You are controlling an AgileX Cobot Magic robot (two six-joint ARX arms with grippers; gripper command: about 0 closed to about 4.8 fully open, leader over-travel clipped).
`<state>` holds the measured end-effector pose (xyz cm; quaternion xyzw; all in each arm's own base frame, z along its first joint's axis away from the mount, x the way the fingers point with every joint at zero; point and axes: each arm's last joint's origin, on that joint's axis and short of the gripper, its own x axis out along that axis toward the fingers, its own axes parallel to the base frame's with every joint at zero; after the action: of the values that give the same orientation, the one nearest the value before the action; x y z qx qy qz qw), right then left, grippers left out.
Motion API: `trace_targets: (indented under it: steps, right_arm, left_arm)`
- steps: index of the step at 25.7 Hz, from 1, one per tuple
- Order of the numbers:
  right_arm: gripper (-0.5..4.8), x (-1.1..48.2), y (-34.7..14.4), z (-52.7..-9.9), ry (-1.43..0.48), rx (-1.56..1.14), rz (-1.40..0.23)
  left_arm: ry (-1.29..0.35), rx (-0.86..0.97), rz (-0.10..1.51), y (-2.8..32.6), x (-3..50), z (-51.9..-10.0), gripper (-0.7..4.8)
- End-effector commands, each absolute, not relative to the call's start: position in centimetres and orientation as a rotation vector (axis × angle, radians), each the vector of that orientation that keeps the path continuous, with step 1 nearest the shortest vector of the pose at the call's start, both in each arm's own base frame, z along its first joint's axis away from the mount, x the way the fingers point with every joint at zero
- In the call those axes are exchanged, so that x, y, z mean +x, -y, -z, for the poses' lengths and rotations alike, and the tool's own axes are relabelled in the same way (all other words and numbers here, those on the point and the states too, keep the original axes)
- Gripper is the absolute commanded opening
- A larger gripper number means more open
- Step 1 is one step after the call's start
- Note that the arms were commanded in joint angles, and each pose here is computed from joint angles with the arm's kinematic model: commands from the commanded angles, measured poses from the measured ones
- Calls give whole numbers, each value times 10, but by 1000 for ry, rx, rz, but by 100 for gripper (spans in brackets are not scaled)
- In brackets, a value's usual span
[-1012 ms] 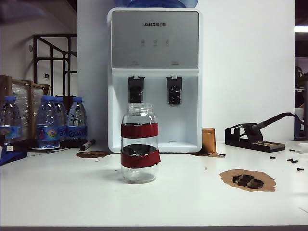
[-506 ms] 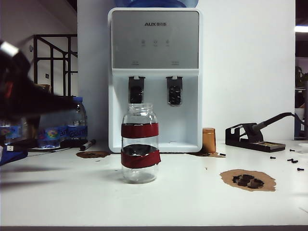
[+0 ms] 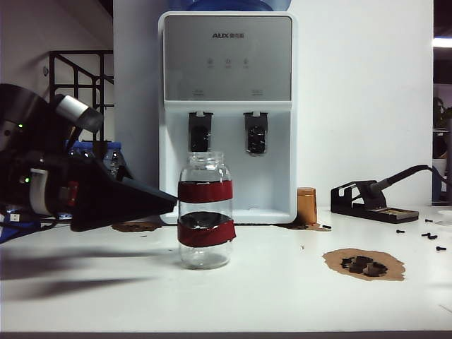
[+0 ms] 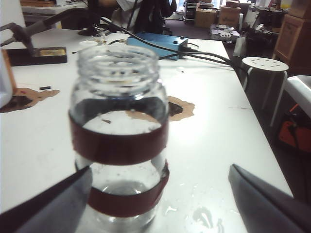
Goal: Pick up the water bottle with two loops of red belts, then reach the front water dispenser and gently press the gray-black baffle horizontally to get a little water.
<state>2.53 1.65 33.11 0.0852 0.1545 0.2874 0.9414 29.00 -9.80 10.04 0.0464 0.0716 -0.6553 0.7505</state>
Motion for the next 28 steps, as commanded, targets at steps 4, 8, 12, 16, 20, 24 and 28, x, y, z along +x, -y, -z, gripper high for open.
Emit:
trace_targets:
  steps: [4,8,12,16,20,24,28]
  right_arm:
    - [-3,33,-17,-330,-365,159,-582]
    - [-3,34,-16,-330,-363,148,-568]
    - [-3,34,-16,-331,-351,133,-550]
    - [-3,35,-15,-332,-341,126,-526]
    - [-3,35,-15,-332,-339,125,-517]
    - [-3,35,-15,-332,-332,121,-505]
    - [-3,37,-14,-335,-301,111,-484]
  left_arm:
    - [-148,177,1342,115,291,-98,479]
    - [-158,210,1297,127,291,-84,479]
    - [-168,242,1236,141,304,-72,479]
    - [-171,254,1211,149,318,-63,479]
    - [-133,264,1203,151,322,-67,306]
    - [-114,281,1168,154,323,-69,79]
    - [-116,278,1162,154,323,-69,-5]
